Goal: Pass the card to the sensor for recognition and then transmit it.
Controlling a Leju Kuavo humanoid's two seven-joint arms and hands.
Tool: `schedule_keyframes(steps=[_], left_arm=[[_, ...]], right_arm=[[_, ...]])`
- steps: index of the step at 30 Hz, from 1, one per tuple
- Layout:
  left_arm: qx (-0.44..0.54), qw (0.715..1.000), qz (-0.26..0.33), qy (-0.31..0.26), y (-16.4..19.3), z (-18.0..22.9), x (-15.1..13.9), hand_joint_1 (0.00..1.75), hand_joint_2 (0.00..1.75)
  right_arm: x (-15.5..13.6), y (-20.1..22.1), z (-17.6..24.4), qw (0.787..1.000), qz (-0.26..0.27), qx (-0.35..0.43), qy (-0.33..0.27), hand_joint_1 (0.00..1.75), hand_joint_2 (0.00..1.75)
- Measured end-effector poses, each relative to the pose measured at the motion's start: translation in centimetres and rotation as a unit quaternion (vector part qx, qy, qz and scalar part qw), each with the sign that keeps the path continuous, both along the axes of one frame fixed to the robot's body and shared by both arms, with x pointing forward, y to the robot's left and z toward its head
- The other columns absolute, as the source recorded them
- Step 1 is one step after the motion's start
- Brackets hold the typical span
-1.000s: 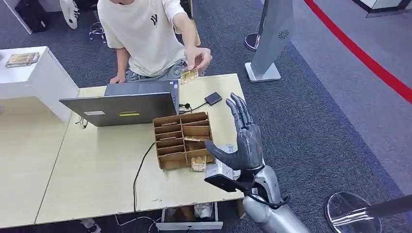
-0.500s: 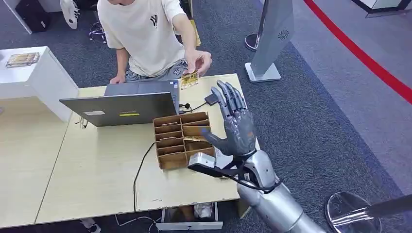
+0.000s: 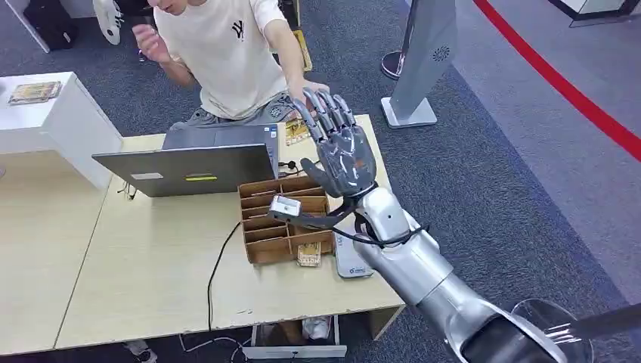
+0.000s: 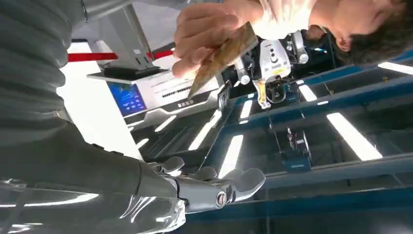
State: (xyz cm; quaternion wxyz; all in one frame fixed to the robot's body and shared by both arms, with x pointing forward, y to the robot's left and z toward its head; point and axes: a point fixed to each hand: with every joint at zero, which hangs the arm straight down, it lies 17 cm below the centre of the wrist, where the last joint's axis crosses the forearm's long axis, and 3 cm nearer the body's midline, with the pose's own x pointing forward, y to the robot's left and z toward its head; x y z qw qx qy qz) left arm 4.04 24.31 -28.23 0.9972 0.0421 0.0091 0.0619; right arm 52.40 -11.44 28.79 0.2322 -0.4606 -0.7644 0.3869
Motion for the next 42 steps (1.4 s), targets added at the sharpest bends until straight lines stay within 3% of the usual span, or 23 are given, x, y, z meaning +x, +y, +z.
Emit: schedule_keyframes(steps=[6, 7, 8, 9, 42], left_arm=[[-0.001, 1.0, -0.012, 0.001, 0.0, 0.0, 0.0, 0.0, 0.0], [-0.001, 1.0, -0.013, 0.001, 0.0, 0.0, 0.0, 0.0, 0.0], [-0.002, 1.0, -0.014, 0.001, -0.1, 0.0, 0.0, 0.0, 0.0], [-0.001, 1.0, -0.016, 0.001, 0.0, 0.0, 0.0, 0.0, 0.0], [0.001, 1.0, -0.026, -0.001, 0.0, 0.0, 0.2, 0.0, 0.0]], right_arm=[[1.8, 0.2, -0.3, 1.0, -0.013, -0.022, 0.008, 0.0, 1.75], [2.0, 0.2, -0.2, 1.0, -0.016, -0.026, 0.007, 0.68, 1.75], [2.2, 0.3, -0.2, 0.999, -0.018, -0.029, 0.007, 1.57, 1.75], [2.5, 0.4, -0.1, 0.999, -0.019, -0.031, 0.007, 1.73, 1.75], [3.8, 0.5, -1.4, 0.999, -0.02, -0.016, 0.045, 1.75, 1.75]])
